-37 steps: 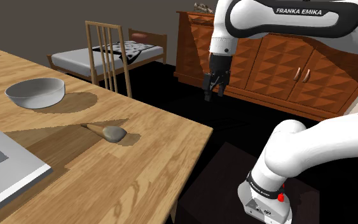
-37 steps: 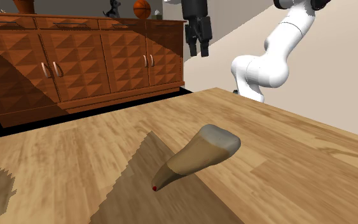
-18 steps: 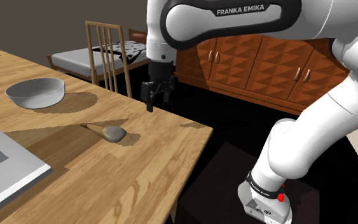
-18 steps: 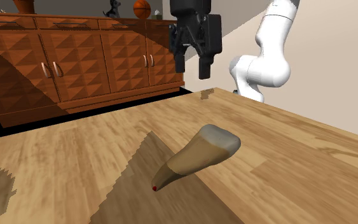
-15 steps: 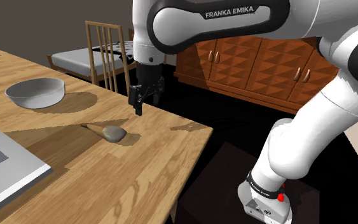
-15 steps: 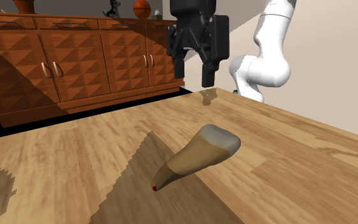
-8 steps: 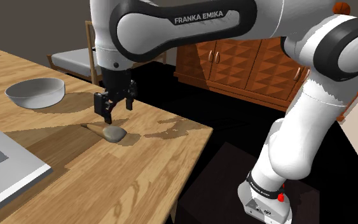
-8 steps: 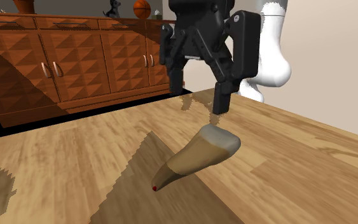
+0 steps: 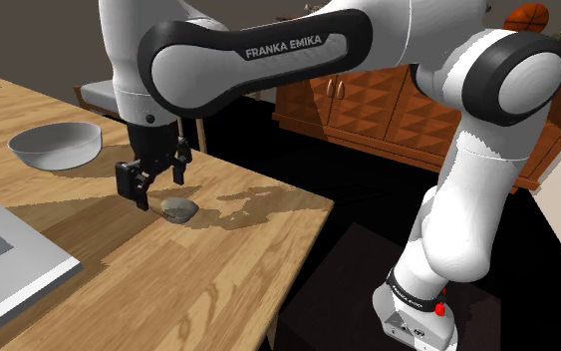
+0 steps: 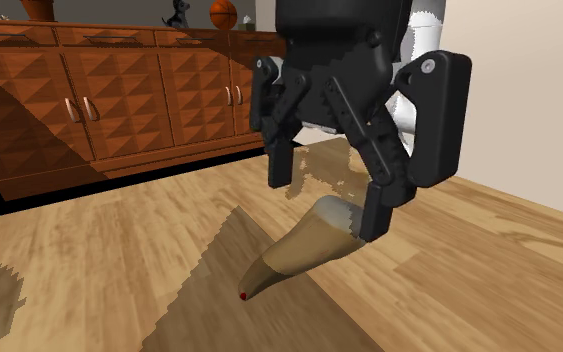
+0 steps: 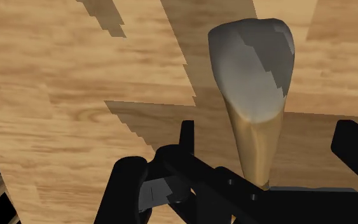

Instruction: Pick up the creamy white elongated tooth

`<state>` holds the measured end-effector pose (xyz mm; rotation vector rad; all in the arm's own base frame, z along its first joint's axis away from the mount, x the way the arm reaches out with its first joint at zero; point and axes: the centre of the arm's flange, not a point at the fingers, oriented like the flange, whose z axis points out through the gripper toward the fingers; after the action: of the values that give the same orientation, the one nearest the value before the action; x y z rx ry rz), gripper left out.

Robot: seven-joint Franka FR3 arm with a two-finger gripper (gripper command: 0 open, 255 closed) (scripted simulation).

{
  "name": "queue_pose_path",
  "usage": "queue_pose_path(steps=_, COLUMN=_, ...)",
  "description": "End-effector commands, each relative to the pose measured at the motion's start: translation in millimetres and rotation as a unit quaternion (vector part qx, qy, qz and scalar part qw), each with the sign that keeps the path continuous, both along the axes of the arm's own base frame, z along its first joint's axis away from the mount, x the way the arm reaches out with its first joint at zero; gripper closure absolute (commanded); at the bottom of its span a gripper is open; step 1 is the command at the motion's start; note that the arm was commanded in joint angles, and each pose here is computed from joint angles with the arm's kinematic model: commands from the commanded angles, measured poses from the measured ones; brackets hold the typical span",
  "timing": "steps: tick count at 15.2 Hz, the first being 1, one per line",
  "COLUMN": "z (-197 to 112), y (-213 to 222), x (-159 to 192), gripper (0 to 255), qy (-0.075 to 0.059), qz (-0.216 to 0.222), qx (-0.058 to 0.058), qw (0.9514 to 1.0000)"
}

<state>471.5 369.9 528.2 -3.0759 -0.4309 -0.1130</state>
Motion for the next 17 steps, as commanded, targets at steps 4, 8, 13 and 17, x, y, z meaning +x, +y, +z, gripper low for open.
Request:
queue_pose_path(steps=4, z=-23, y=0, x=0, gripper=0, qy=0.0, qz=0.0, qx=0.0, qw=1.0)
queue_pose_path(steps=8, z=-23, y=0, x=0, gripper=255, qy=0.0, qz=0.0, qx=0.0, qw=1.0)
queue_pose_path(steps=13, z=-23, y=0, x=0, gripper=255, qy=0.0, qz=0.0, qx=0.0, qw=1.0)
queue_pose_path(steps=17, z=-13, y=0, x=0, gripper=255, qy=0.0, qz=0.0, qx=0.0, qw=1.0)
